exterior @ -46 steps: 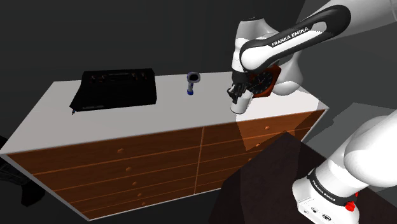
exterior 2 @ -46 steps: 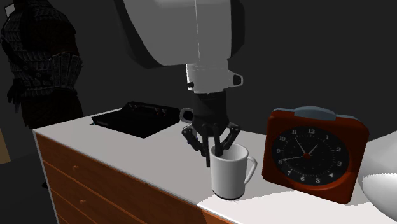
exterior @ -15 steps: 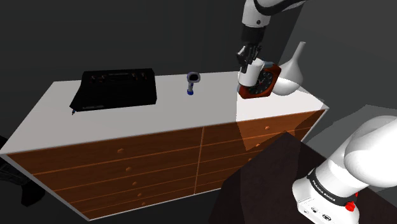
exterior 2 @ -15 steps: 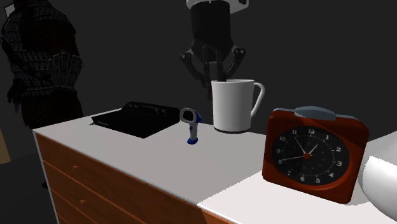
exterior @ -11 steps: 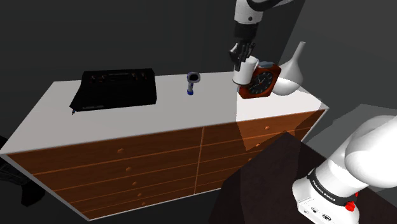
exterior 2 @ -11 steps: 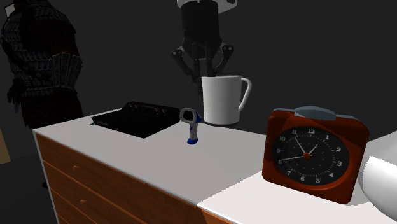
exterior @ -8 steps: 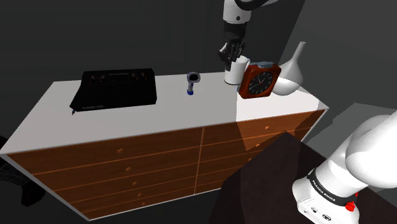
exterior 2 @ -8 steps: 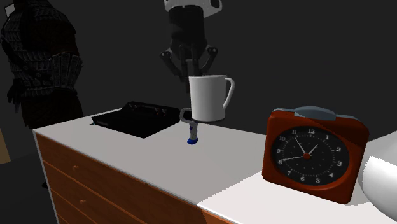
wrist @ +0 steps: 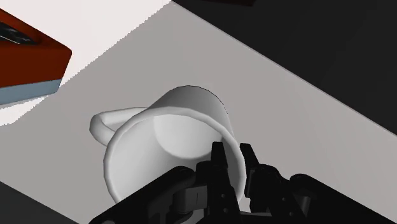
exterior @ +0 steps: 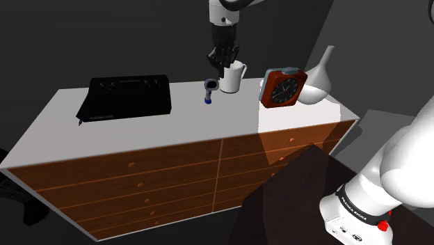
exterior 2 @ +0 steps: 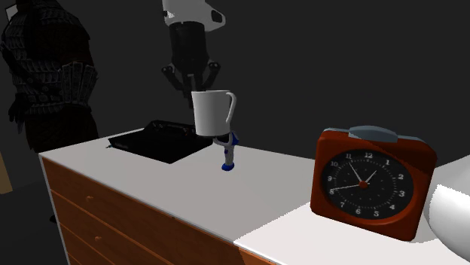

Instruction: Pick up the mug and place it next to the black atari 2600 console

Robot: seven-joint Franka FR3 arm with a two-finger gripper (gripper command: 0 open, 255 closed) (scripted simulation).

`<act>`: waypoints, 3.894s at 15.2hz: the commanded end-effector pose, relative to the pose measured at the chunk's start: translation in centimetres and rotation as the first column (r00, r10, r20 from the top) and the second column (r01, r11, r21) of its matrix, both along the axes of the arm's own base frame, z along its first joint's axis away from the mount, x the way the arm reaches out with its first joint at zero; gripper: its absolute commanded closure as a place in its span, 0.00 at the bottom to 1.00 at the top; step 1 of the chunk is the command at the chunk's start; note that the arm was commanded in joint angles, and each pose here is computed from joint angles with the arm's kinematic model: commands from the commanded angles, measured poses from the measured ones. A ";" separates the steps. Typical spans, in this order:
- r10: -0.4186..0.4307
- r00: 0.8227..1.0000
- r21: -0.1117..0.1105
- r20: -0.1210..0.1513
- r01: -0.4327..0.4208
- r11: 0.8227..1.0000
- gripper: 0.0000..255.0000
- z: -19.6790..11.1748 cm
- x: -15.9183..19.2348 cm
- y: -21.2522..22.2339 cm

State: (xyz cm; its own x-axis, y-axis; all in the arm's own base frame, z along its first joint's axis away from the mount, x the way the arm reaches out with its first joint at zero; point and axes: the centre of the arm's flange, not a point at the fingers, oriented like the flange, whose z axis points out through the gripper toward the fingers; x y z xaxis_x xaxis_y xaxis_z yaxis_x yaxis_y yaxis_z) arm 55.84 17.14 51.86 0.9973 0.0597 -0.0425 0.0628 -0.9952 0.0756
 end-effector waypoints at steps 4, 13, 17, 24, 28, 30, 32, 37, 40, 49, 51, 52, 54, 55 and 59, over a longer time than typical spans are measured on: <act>-0.001 1.000 0.001 0.001 0.001 1.000 1.00 -0.5 4.1 5.2; -0.001 1.000 0.001 0.001 0.001 1.000 1.00 -1.3 10.6 14.1; -0.001 1.000 0.001 0.001 0.001 1.000 1.00 -3.4 10.6 14.1; -0.001 1.000 0.001 0.001 0.001 1.000 1.00 -7.1 10.6 14.1; -0.001 1.000 0.001 0.001 0.001 1.000 1.00 -9.2 10.6 14.1; -0.001 1.000 0.001 0.001 0.001 1.000 1.00 -10.2 10.6 14.1; -0.001 1.000 0.001 0.001 0.001 1.000 1.00 -11.3 10.6 14.1; -0.001 1.000 0.001 0.001 0.001 1.000 1.00 -13.9 10.6 14.1; -0.001 1.000 0.001 0.001 0.001 1.000 1.00 -15.1 10.6 14.1; -0.001 1.000 0.001 0.001 0.001 1.000 0.00 -15.1 10.6 14.1; -0.001 1.000 0.001 0.001 0.001 1.000 0.00 -15.1 10.6 14.1; -0.001 1.000 0.001 0.001 0.001 1.000 0.00 -15.1 10.6 14.1; -0.001 1.000 0.001 0.001 0.001 1.000 0.00 -12.4 10.7 14.3; -0.001 1.000 0.001 0.001 0.001 1.000 0.00 -11.1 10.7 14.4; -0.001 1.000 0.001 0.001 0.001 1.000 0.00 -10.1 10.7 14.5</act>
